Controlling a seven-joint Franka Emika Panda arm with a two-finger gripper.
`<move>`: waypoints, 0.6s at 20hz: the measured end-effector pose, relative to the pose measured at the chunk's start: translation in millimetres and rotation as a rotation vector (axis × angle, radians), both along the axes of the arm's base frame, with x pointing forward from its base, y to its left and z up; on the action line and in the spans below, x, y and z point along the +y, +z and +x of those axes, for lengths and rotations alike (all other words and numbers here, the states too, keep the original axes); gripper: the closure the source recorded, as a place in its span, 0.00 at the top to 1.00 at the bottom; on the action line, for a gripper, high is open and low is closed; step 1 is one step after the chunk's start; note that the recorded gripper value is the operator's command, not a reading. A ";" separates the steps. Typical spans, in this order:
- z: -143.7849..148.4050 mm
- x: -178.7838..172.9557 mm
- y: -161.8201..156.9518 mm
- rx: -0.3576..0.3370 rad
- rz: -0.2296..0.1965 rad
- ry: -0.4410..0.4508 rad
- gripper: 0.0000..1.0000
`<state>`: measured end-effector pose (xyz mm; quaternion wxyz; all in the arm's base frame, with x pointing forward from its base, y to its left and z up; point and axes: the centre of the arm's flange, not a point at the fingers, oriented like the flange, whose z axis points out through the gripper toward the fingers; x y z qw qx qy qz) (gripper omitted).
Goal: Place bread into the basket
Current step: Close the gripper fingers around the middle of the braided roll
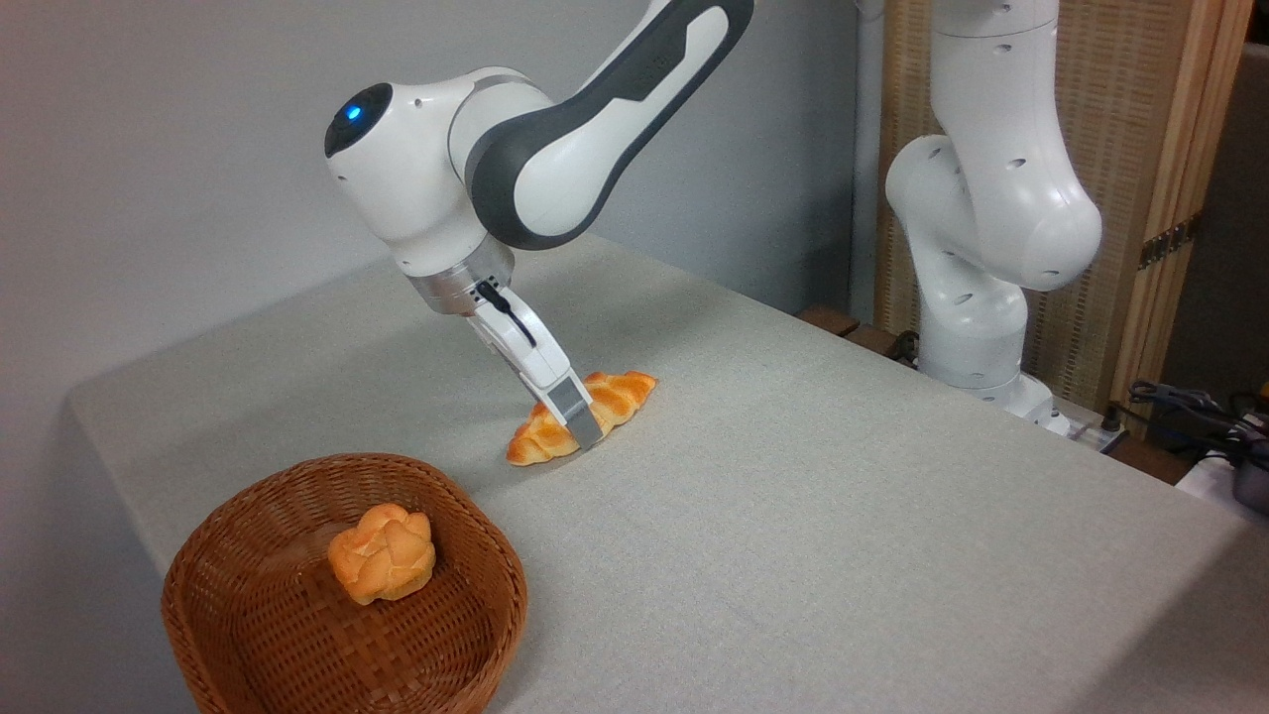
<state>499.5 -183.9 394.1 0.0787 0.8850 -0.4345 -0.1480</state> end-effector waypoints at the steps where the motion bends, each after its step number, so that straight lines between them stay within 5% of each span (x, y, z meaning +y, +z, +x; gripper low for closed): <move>1: 0.0 0.0 0.0 0.000 0.000 0.000 0.39; 12: 0.2 0.6 0.6 -0.001 0.001 0.000 0.37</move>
